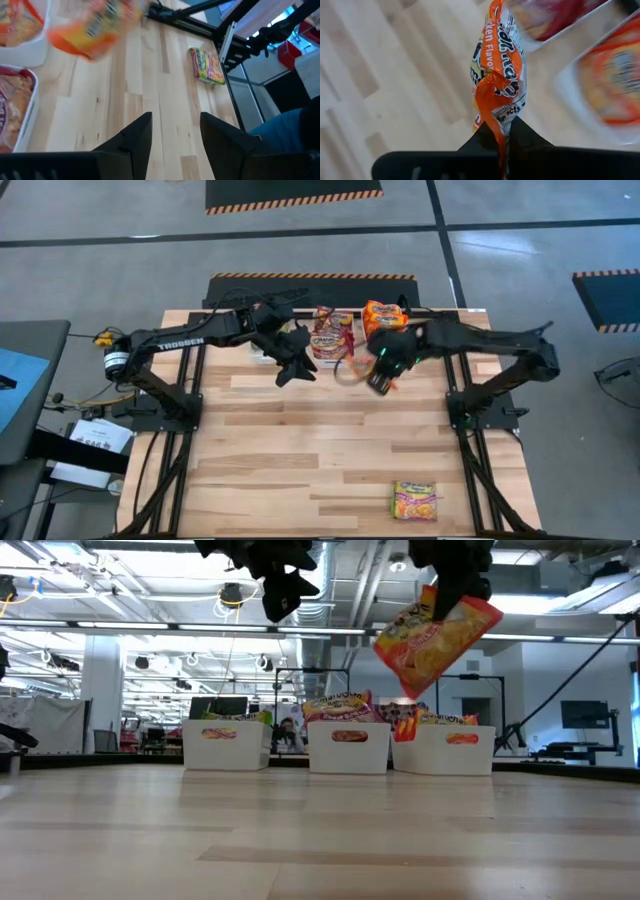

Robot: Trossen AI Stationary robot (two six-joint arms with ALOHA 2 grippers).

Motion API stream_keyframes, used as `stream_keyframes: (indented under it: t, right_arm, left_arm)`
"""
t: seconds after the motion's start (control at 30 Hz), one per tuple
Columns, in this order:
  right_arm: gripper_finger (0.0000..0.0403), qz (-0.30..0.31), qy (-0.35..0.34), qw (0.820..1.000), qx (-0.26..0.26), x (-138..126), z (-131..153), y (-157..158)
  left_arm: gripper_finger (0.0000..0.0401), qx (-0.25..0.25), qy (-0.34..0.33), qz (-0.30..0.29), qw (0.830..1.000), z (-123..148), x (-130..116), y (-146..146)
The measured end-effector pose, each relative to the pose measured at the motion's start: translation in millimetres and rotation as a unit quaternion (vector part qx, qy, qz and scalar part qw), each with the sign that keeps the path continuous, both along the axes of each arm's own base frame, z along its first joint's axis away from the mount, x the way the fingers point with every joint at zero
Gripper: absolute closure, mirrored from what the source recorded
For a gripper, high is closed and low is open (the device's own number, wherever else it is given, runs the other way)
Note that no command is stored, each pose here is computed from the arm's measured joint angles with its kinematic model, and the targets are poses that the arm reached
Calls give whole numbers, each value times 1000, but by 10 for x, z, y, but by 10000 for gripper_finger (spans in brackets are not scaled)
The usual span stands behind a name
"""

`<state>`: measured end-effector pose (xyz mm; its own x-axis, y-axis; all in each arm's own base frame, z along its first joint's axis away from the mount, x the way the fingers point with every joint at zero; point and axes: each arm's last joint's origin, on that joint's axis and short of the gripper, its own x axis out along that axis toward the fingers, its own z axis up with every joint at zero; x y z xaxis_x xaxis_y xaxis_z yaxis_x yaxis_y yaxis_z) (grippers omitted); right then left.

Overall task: Sort Maruchan noodles
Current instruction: Put the orange noodle pack into the right white bin

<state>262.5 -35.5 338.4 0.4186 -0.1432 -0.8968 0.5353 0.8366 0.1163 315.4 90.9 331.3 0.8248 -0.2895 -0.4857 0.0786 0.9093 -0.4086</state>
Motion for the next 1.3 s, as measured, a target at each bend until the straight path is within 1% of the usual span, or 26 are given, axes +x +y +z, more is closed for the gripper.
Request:
stream_keyframes:
  t: [0.13, 0.23, 0.3, 0.4, 0.53, 0.63, 0.7, 0.8, 0.9, 1.03, 1.3]
  right_arm:
    - [387, 10, -14, 999, -44, -223, 144, -349]
    - [386, 39, -9, 995, -90, -363, 205, -590]
    - [386, 60, -1, 993, -102, -441, 211, -729]
    - [386, 86, -1, 992, -95, -526, 149, -941]
    - [386, 119, 13, 989, -84, -655, -120, -1163]
    - [386, 126, 31, 988, -84, -756, -304, -1285]
    - [386, 138, 21, 985, -99, -770, -365, -1350]
    - [386, 165, -2, 982, -87, -808, -410, -1385]
    - [386, 172, -16, 981, -93, -811, -449, -1417]
    - [385, 164, -21, 982, -95, -815, -555, -1457]
    - [385, 167, 0, 984, -60, -646, -892, -1624]
  left_arm:
    - [250, 2, -3, 10, 1000, 25, -29, 33]
    - [250, 15, -14, 22, 1000, 46, -30, 73]
    - [250, 20, -24, 29, 999, 64, -28, 109]
    - [250, 27, -42, 39, 998, 94, -29, 173]
    - [250, 29, -64, 57, 996, 137, -39, 267]
    - [250, 36, -72, 77, 994, 153, -55, 341]
    - [250, 44, -70, 94, 992, 154, -65, 378]
    - [250, 50, -69, 114, 990, 157, -79, 424]
    - [250, 54, -70, 125, 988, 160, -91, 460]
    - [250, 61, -67, 141, 986, 158, -105, 497]
    - [250, 66, -67, 152, 984, 159, -139, 571]
